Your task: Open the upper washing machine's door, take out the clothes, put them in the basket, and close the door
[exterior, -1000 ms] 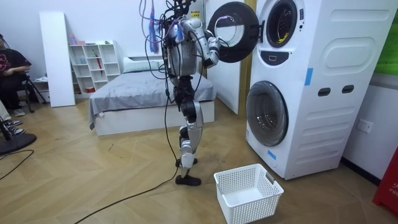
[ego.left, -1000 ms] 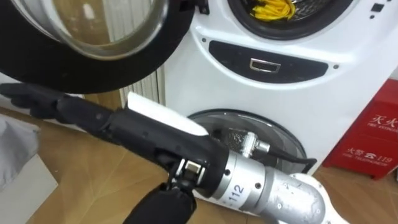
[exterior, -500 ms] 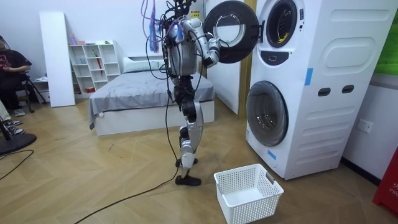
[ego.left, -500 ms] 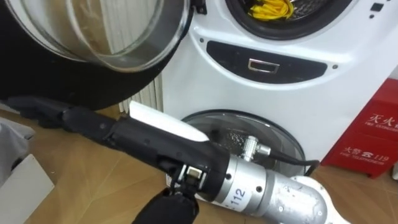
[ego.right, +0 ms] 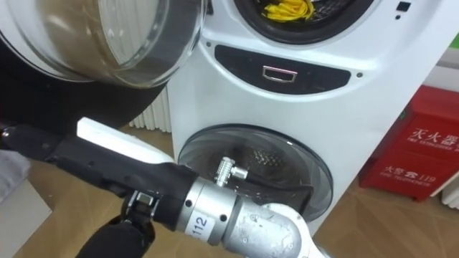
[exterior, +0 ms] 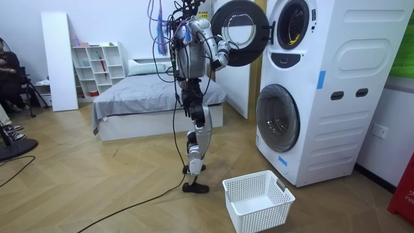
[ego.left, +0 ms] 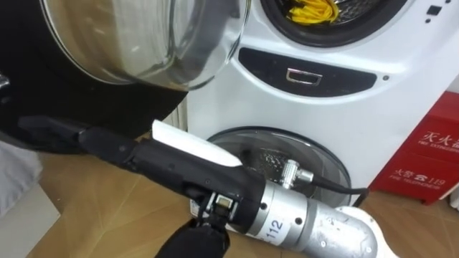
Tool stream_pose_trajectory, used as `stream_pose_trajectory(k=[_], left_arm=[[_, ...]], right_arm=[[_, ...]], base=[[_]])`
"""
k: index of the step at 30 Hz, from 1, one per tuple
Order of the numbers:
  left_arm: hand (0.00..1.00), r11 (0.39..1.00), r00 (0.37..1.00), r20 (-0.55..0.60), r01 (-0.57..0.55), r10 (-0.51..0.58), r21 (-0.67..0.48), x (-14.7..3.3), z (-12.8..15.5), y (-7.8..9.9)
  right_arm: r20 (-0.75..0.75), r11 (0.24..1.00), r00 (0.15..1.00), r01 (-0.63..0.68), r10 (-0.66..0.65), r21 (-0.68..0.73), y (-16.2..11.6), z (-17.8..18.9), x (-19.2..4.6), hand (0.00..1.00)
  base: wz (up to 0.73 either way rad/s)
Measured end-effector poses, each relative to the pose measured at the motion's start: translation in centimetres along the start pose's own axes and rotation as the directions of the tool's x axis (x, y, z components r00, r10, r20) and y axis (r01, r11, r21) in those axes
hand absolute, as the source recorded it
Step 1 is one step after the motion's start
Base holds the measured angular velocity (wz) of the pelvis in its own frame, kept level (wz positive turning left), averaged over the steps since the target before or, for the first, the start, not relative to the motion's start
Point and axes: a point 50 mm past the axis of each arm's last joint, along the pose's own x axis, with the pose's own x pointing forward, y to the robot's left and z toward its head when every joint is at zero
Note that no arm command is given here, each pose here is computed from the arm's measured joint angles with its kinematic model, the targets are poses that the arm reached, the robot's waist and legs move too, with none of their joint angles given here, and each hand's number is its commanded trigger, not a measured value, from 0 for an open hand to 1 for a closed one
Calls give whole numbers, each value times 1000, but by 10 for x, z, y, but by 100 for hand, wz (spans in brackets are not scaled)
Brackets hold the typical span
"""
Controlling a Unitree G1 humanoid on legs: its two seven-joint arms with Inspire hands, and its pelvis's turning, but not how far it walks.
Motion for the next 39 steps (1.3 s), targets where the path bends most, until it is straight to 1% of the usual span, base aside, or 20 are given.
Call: stream_pose_trajectory(k=[4, 18, 24, 28, 33, 35, 39], left_arm=[[0, 1000, 1000, 7, -1, 1, -1, 0, 3, 0], [0, 999, 999, -3, -32, 32, -12, 0, 0, -1], [0, 999, 999, -15, -29, 29, -22, -1, -2, -3], [0, 999, 999, -16, -28, 27, -22, -1, -2, -3], [0, 999, 999, -31, -28, 27, -24, -1, -8, -3], [0, 998, 999, -30, -36, 34, -43, -1, -8, -2], [0, 997, 998, -33, -46, 44, -56, -1, -8, 2]], right_arm=[[-1, 1000, 1000, 24, -24, -10, -5, 1, -2, 0], [-12, 999, 999, 34, -34, -1, -4, -2, -6, 0], [-67, 997, 995, 75, -73, 26, -4, -11, -19, 0], [-152, 997, 986, 72, -67, 29, 1, -23, -32, 0], [-250, 995, 963, 95, -102, -40, -5, -33, -47, 0], [-296, 993, 948, 118, -120, -25, -3, -41, -56, 0], [-409, 992, 907, 120, -97, 30, 4, -62, -73, 0]], base=[[0], [0], [0], [0], [0], [0], [-2]])
